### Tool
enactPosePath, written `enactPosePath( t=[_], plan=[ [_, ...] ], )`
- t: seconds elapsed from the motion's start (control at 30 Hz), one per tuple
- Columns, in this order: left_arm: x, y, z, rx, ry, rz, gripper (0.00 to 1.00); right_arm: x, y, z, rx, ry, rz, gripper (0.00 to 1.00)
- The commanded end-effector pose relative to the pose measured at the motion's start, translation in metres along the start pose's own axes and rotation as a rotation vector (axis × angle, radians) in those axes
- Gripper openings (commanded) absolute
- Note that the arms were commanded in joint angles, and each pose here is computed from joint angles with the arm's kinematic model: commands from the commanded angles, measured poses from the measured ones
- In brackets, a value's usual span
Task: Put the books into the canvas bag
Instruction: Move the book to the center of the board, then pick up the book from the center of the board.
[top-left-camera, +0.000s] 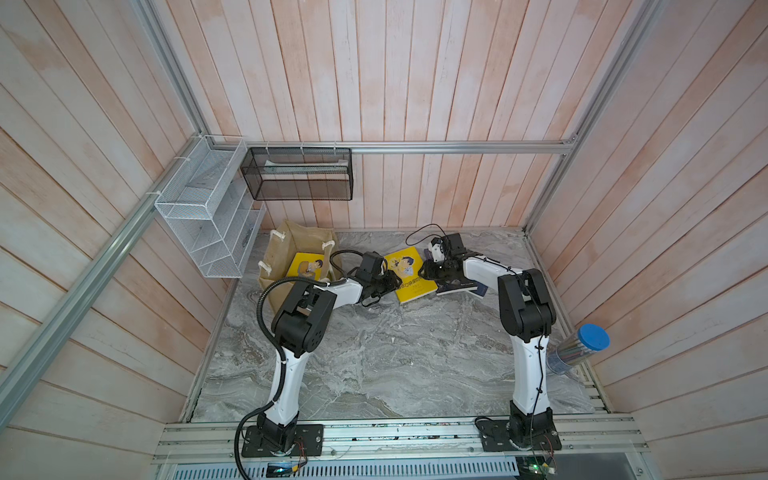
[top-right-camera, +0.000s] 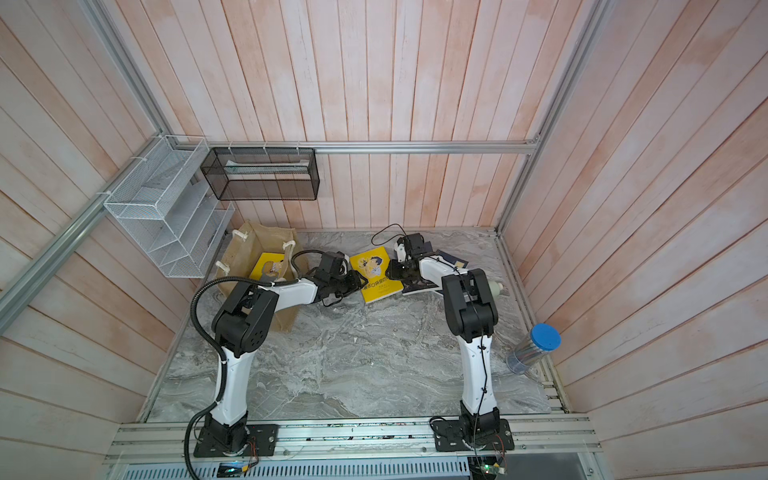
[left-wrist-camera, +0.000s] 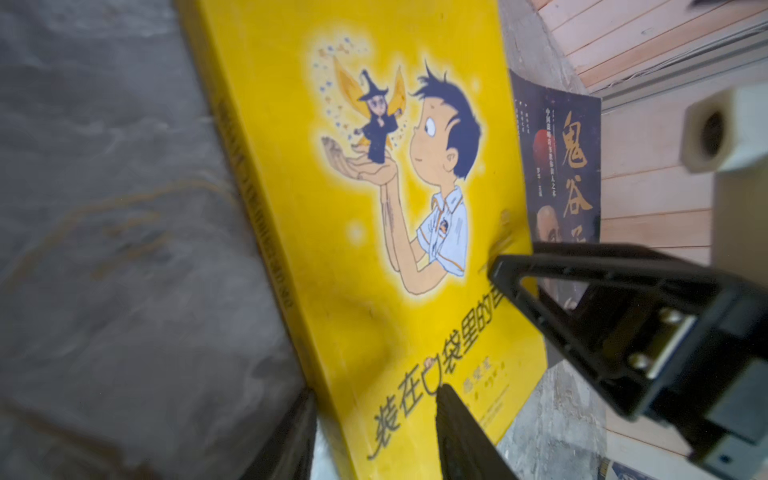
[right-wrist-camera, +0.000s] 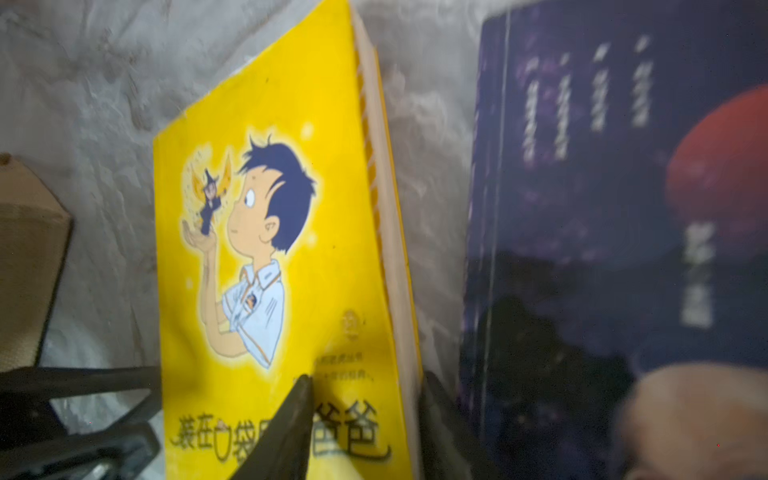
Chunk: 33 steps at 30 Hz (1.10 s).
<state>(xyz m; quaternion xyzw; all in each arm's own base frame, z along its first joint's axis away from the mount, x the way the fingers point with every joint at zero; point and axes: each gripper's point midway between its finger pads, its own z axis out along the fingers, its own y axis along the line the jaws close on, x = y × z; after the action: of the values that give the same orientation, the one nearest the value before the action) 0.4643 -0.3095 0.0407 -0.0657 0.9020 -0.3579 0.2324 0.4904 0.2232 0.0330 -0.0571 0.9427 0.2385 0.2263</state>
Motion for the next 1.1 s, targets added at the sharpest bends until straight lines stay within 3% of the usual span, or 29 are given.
enactPosePath(
  t=[0.0, 0.47, 0.57, 0.63, 0.73, 0.8, 0.97, 1.07],
  plan=[
    [0.024, 0.002, -0.01, 0.035, 0.063, -0.047, 0.49, 0.037, 0.025, -0.003, -0.035, 0.082, -0.001, 0.34],
    [0.11, -0.015, -0.08, 0.183, 0.183, -0.092, 0.46, 0.149, 0.072, -0.032, -0.017, 0.193, -0.054, 0.26],
    [0.117, -0.02, -0.095, 0.213, 0.161, -0.107, 0.39, 0.169, 0.075, -0.039, -0.008, 0.21, -0.051, 0.26],
    [0.116, -0.022, -0.104, 0.218, 0.139, -0.1, 0.27, 0.176, 0.076, -0.043, -0.005, 0.209, -0.043, 0.25],
    [0.114, -0.026, -0.116, 0.202, 0.124, -0.057, 0.1, 0.175, 0.08, -0.055, 0.004, 0.174, -0.055, 0.27],
    [0.109, -0.028, -0.125, 0.182, 0.106, -0.014, 0.04, 0.163, 0.085, -0.069, 0.012, 0.121, -0.075, 0.3],
    [0.093, -0.044, -0.158, 0.172, 0.016, 0.136, 0.01, 0.118, 0.107, -0.123, -0.008, -0.08, -0.12, 0.42],
    [0.085, -0.056, -0.182, 0.208, -0.031, 0.225, 0.0, 0.097, 0.128, -0.161, -0.093, -0.208, -0.145, 0.53]
  ],
)
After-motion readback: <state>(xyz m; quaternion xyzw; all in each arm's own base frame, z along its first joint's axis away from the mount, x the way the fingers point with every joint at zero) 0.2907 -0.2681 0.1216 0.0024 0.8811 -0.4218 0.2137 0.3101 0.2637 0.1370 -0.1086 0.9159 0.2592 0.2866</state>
